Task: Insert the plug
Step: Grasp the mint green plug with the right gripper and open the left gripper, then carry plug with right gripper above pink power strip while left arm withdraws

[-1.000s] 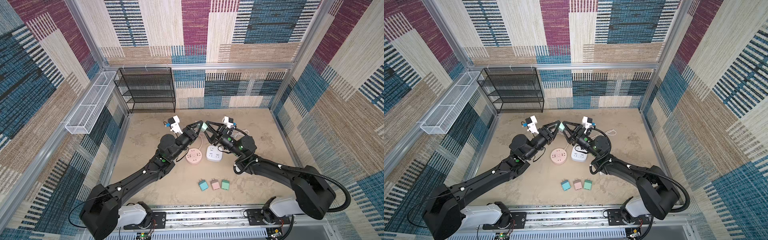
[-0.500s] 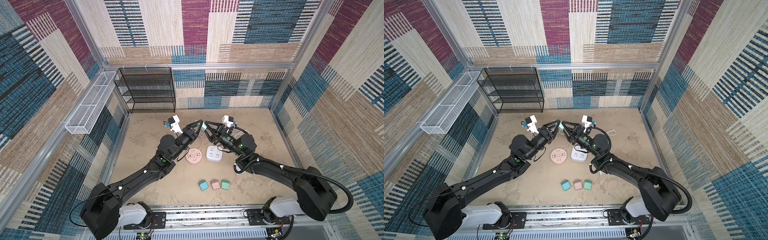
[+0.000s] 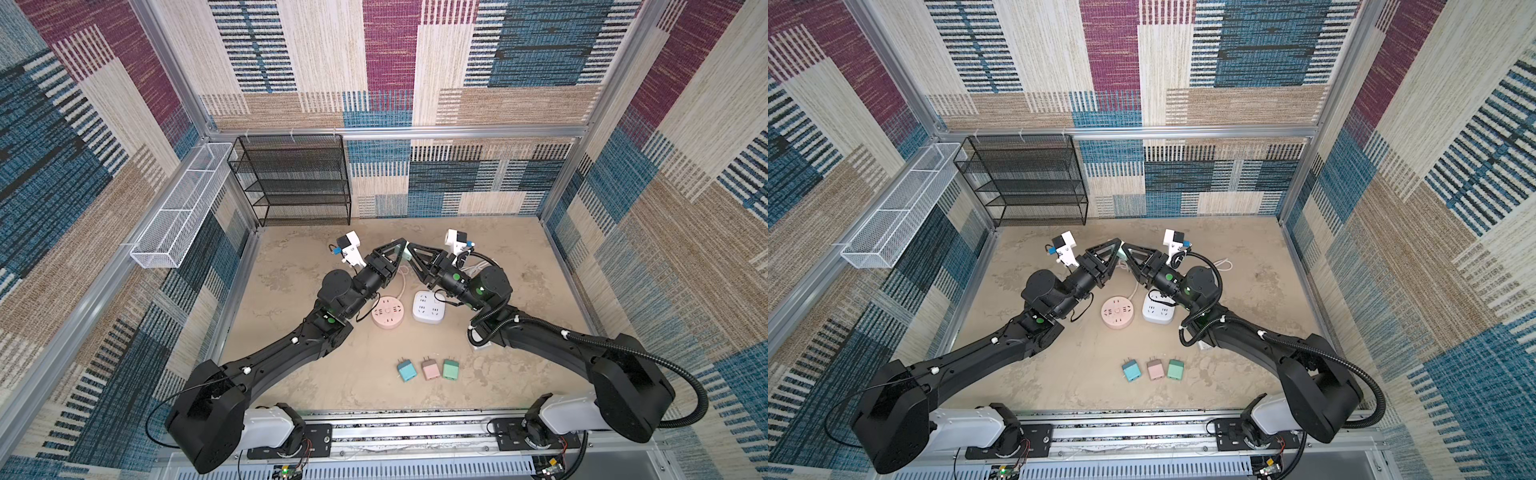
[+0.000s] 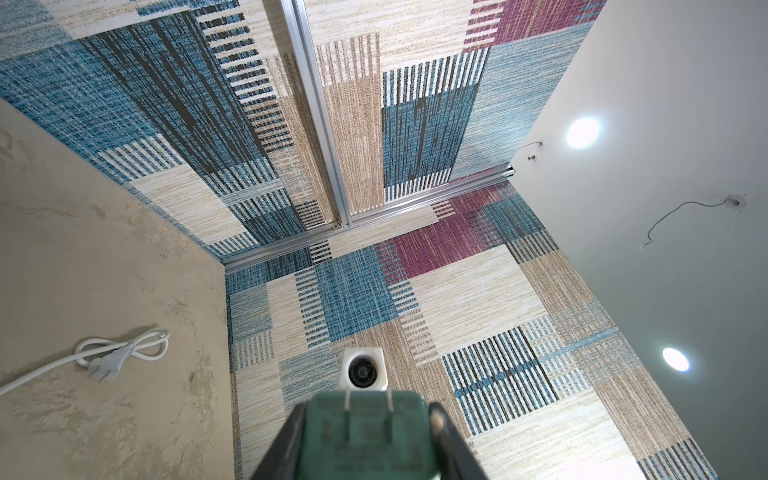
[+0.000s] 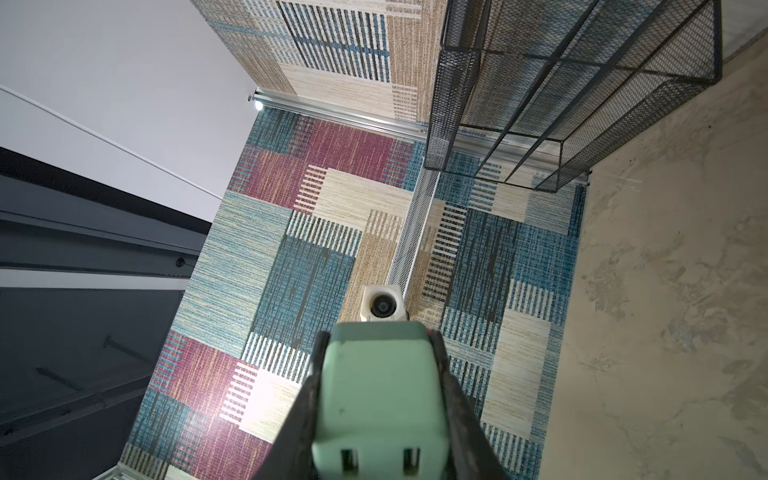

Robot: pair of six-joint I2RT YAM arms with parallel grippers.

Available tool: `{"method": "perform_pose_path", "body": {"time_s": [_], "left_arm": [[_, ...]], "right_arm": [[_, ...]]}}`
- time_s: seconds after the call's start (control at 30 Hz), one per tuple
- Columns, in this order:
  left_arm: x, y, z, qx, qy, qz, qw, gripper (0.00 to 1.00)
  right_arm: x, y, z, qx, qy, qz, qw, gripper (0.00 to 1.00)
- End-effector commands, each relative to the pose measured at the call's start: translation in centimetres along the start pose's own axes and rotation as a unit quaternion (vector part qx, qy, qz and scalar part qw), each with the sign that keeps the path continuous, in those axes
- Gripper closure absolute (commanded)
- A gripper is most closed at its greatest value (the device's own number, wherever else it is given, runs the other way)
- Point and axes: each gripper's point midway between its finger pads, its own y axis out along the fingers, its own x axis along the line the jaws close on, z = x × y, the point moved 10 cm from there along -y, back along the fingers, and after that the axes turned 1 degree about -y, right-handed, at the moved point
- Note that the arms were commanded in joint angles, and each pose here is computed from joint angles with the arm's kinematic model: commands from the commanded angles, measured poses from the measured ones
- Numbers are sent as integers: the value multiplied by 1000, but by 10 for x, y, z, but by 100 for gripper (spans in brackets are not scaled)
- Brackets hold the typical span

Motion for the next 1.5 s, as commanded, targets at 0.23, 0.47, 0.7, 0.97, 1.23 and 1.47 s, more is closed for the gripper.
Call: {"method": "perform_pose_path", "body": {"time_s": [0.23,0.47,0.7,0.97,1.23,1.47], "left_arm": [[11,-9,-3,14,16,-67,998,9],[17,-52,-51,4,79,-268,960,0],[14,-88,-76,52,174,-443,878,0],[23,-110,-65,94,196,-445,869,2],[54,-120,-54,127,178,-476,852,5],[67,-130,-46,131,168,-470,856,5]], "right_arm": [[8,-3,-6,7,-34,34,999,100],[-15,0,-31,67,-95,203,972,100],[-31,32,-48,188,-193,365,891,100],[-34,62,-63,235,-241,489,805,100],[-38,102,-36,261,-293,566,725,100],[-75,113,-15,277,-272,609,692,100]]}}
